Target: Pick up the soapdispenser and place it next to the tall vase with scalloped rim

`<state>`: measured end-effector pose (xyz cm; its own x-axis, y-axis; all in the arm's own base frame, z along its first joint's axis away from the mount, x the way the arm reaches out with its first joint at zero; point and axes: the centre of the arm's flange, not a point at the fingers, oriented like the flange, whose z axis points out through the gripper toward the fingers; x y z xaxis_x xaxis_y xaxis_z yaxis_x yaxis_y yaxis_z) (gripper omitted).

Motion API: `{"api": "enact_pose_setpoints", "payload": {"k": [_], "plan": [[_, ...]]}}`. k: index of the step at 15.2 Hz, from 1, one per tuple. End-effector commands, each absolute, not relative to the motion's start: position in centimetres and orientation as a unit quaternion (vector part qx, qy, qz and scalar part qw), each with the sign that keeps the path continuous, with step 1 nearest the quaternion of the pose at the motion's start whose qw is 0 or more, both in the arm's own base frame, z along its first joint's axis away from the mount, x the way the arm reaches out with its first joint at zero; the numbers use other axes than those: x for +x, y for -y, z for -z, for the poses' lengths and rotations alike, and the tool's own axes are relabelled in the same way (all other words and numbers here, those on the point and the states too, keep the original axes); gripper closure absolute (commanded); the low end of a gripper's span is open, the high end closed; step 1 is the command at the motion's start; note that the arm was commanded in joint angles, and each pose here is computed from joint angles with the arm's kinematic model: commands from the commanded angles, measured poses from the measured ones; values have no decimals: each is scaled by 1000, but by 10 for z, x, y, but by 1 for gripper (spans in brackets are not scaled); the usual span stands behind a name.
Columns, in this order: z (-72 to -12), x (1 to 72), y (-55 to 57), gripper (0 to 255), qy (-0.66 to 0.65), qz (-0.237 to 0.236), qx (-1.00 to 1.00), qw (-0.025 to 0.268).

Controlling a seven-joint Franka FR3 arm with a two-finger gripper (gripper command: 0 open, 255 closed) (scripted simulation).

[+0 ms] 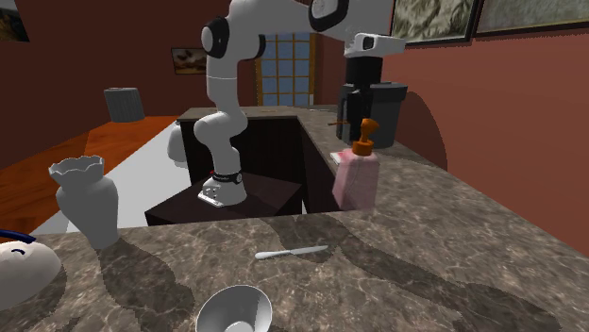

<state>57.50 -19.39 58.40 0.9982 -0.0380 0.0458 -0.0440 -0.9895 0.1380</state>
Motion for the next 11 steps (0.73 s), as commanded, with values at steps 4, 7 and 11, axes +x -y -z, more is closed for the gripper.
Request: {"api": "enact_pose_setpoints", "payload": {"k": [4,7,11], "plan": [[-611,575,195,255,21,-21,997,70],[-626,575,195,255,21,-21,997,70],[-648,575,195,255,21,-21,997,70]]}}
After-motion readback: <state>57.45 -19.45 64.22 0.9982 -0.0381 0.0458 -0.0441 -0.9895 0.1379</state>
